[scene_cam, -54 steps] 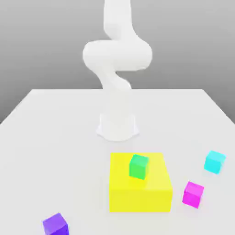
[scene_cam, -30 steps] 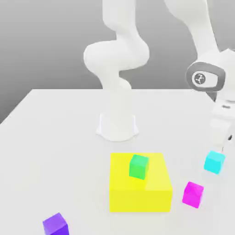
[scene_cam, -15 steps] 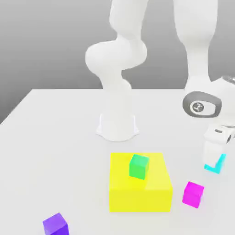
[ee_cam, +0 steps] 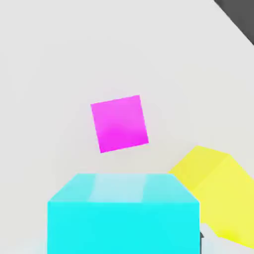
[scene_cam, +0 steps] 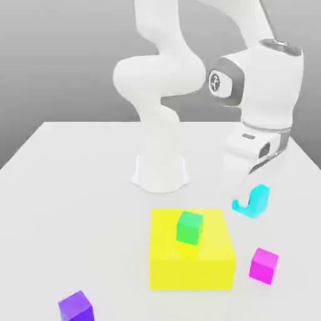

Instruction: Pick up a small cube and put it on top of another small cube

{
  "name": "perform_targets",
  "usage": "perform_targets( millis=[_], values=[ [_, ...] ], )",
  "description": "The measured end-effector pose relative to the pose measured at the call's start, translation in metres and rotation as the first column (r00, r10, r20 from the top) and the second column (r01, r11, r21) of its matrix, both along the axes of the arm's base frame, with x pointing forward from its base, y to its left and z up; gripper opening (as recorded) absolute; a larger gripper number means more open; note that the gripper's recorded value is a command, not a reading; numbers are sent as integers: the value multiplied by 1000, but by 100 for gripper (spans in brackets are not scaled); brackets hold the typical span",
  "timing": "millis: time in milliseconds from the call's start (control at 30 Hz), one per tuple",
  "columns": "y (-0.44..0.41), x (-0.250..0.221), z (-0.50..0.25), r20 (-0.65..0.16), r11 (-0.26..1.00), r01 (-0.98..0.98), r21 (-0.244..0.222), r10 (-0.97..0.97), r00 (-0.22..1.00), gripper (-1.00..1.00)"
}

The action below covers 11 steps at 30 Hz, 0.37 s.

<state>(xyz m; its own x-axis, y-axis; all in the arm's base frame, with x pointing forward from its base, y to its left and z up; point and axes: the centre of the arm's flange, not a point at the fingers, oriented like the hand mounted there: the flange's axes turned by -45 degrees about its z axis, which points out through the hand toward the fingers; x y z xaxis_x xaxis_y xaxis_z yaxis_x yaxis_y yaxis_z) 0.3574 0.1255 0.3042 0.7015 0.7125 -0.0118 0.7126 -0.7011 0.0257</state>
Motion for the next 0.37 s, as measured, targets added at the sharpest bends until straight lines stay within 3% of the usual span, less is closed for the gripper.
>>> perform_targets(
  millis=[100, 233, 267, 367],
  values=[
    [-52, 3, 16, -10, 999, 24, 23, -24, 1000, -100],
    [-63, 3, -22, -12, 999, 28, 28, -28, 1000, -100],
    [-64, 3, -33, -12, 999, 29, 28, -28, 1000, 100],
    [-64, 3, -33, -12, 999, 29, 28, -28, 1000, 100]
  ],
)
